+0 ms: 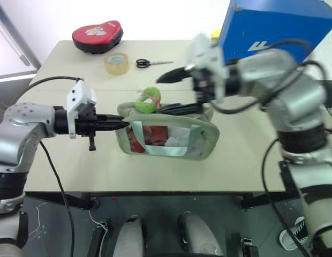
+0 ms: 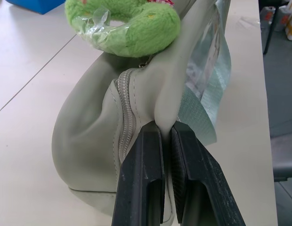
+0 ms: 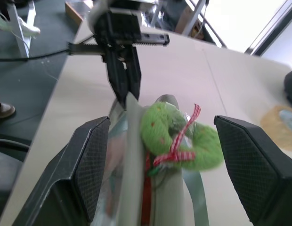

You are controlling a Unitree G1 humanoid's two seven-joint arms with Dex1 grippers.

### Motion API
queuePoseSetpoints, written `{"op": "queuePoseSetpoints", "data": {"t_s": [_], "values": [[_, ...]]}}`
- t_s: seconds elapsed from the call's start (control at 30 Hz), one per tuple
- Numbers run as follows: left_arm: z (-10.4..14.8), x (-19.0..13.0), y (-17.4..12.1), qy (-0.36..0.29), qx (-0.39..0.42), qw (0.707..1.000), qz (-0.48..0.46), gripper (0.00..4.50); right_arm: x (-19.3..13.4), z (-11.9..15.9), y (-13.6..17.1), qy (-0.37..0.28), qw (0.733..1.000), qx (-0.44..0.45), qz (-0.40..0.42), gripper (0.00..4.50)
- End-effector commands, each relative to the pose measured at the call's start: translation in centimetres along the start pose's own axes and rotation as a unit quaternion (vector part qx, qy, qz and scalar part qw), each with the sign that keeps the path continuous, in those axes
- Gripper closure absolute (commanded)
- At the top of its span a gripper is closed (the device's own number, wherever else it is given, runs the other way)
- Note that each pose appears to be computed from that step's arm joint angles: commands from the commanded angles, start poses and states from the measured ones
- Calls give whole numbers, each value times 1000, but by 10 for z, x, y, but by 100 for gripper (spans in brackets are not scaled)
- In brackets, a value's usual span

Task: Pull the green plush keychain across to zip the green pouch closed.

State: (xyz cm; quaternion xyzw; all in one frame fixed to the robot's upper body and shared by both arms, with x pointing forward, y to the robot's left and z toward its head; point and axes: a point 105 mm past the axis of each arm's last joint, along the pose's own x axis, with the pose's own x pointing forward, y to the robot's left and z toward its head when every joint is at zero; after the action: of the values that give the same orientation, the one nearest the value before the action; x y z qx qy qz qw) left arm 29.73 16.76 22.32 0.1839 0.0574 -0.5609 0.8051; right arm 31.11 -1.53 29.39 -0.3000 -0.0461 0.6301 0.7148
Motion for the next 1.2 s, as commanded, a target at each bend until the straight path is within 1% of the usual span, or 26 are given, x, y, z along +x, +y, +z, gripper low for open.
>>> {"op": "queuePoseSetpoints", "data": {"t_s": [0.03, 0.1, 0.2, 0.23, 0.3, 0.37, 0.43, 0.5, 0.63, 0.7, 0.8, 0.87, 0.93, 1.03, 1.1, 1.2], "values": [[-3, 4, -3, 7, 0, 1000, -8, 450, 16, 12, -10, 7, 999, -36, -18, 86], [-2, 4, -3, 5, -1, 1000, -6, 450, 30, 9, -9, 22, 999, -43, -11, 86], [-2, 3, -4, 5, -1, 1000, -3, 450, 37, 2, -7, 46, 998, -38, 2, 86], [-1, 3, -4, 5, -1, 1000, -3, 450, 37, 1, -6, 50, 998, -38, 4, 110], [-1, 2, -4, 5, 1, 1000, -1, 450, 36, -2, -8, 60, 998, -35, 1, 168], [-1, 2, -4, 4, 1, 1000, 1, 450, 35, -4, -10, 67, 997, -30, -4, 286], [-1, 2, -4, 3, 2, 1000, 0, 450, 31, -5, -12, 67, 998, -19, -8, 347], [-1, 3, -4, 2, 2, 1000, -1, 450, 25, -4, -13, 65, 998, -14, -12, 443], [-1, 3, -4, 1, 3, 1000, -1, 450, 13, -3, -14, 64, 998, -5, -19, 448], [-1, 3, -3, 2, 3, 1000, 2, 450, 2, -1, -17, 59, 998, 6, -28, 448], [-3, 1, -1, 5, 0, 1000, 7, 450, -26, 1, -24, 56, 996, 27, -57, 448], [-4, -2, 0, 6, -5, 1000, 15, 450, -52, -1, -22, 62, 995, 30, -70, 448], [-6, -4, 0, 9, -7, 1000, 19, 450, -71, -5, -17, 71, 993, 37, -81, 448], [-9, -6, 0, 11, -15, 1000, 24, 450, -97, -23, -8, 100, 987, 60, -107, 448], [-10, -7, 0, 11, -21, 999, 27, 450, -108, -36, -3, 125, 982, 68, -127, 448], [-11, -8, 1, 13, -24, 999, 31, 450, -135, -57, -5, 170, 965, 80, -184, 448]]}}
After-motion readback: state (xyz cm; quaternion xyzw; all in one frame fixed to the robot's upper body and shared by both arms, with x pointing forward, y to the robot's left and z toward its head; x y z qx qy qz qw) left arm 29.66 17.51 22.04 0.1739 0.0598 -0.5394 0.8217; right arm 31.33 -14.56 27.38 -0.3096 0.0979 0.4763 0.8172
